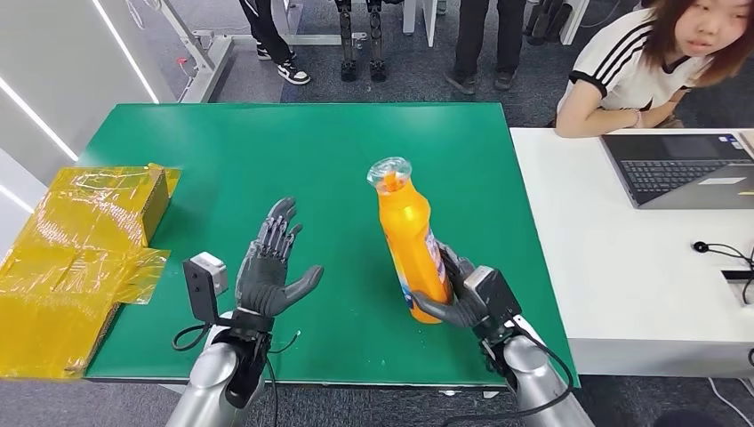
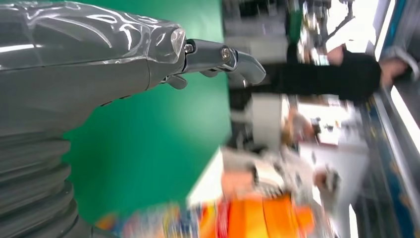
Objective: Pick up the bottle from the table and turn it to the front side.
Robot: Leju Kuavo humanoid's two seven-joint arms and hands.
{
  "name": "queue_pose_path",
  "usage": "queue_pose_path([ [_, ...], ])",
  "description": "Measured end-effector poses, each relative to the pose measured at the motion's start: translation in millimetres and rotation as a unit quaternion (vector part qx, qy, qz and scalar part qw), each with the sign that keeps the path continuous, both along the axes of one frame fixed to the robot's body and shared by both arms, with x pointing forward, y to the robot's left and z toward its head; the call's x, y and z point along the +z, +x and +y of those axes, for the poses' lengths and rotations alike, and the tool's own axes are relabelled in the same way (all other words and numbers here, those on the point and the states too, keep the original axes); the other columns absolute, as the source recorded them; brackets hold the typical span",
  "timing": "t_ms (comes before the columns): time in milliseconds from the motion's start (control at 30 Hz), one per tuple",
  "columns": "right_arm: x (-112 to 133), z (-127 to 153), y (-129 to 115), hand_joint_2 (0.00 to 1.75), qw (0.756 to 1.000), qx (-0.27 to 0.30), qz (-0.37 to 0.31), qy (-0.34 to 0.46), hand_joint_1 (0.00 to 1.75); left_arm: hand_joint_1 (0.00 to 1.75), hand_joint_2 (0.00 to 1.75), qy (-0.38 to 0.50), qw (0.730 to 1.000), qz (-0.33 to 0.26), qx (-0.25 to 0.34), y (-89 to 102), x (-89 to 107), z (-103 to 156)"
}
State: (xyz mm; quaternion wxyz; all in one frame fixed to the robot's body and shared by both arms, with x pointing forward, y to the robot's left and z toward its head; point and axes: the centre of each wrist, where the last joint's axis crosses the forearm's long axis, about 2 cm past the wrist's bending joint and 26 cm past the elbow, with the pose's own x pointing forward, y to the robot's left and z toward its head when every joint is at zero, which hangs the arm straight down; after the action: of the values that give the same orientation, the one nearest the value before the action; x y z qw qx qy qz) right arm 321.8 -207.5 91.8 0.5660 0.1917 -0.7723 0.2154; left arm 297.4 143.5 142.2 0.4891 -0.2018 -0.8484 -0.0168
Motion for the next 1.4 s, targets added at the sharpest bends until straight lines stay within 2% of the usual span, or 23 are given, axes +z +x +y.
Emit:
queue_pose_path([
  [167, 35.8, 44.2, 37.0, 1.75, 1.0, 0.022, -0.022, 0.004, 1.75, 0.0, 1.75, -0.047, 0.995, -0.01, -0.091, 27.4, 40.8, -18.8],
  [267, 51.3, 71.3, 48.1, 1.75, 0.999, 0.031, -0.033, -0.02, 1.75, 0.0, 1.75, -0.092, 0.985, 0.007, -0.149, 34.2, 51.5, -23.9],
  [333, 59.2, 86.6, 51.1, 1.75, 0.997, 0.028, -0.047, -0.051, 1.75, 0.0, 1.75, -0.103, 0.982, 0.01, -0.157, 37.6, 54.8, -23.0],
  [567, 67.1, 109.9, 48.5, 1.75, 0.99, 0.032, -0.064, -0.125, 1.75, 0.0, 1.75, -0.068, 0.99, 0.014, -0.123, 43.3, 52.7, -9.4],
  [733, 63.8, 124.0, 38.4, 1.75, 0.98, 0.059, -0.084, -0.168, 1.75, 0.0, 1.75, -0.009, 0.998, 0.009, -0.069, 51.6, 49.3, 6.3],
  [900, 57.7, 131.4, 29.7, 1.75, 0.977, 0.078, -0.081, -0.183, 1.75, 0.0, 1.75, 0.108, 0.993, -0.028, 0.04, 61.1, 42.0, 21.3],
  [1000, 53.8, 129.8, 27.7, 1.75, 0.976, 0.079, -0.072, -0.188, 1.75, 0.0, 1.75, 0.138, 0.989, -0.025, 0.044, 66.7, 36.6, 28.4],
  [1133, 47.7, 126.8, 25.0, 1.75, 0.976, 0.081, -0.062, -0.191, 1.75, 1.75, 1.75, 0.116, 0.993, 0.009, -0.007, 69.7, 28.6, 32.1],
  [1400, 34.5, 120.1, 15.9, 1.75, 0.977, 0.08, -0.051, -0.192, 1.75, 1.75, 1.75, 0.041, 0.993, 0.068, -0.091, 60.8, 15.9, 31.9],
])
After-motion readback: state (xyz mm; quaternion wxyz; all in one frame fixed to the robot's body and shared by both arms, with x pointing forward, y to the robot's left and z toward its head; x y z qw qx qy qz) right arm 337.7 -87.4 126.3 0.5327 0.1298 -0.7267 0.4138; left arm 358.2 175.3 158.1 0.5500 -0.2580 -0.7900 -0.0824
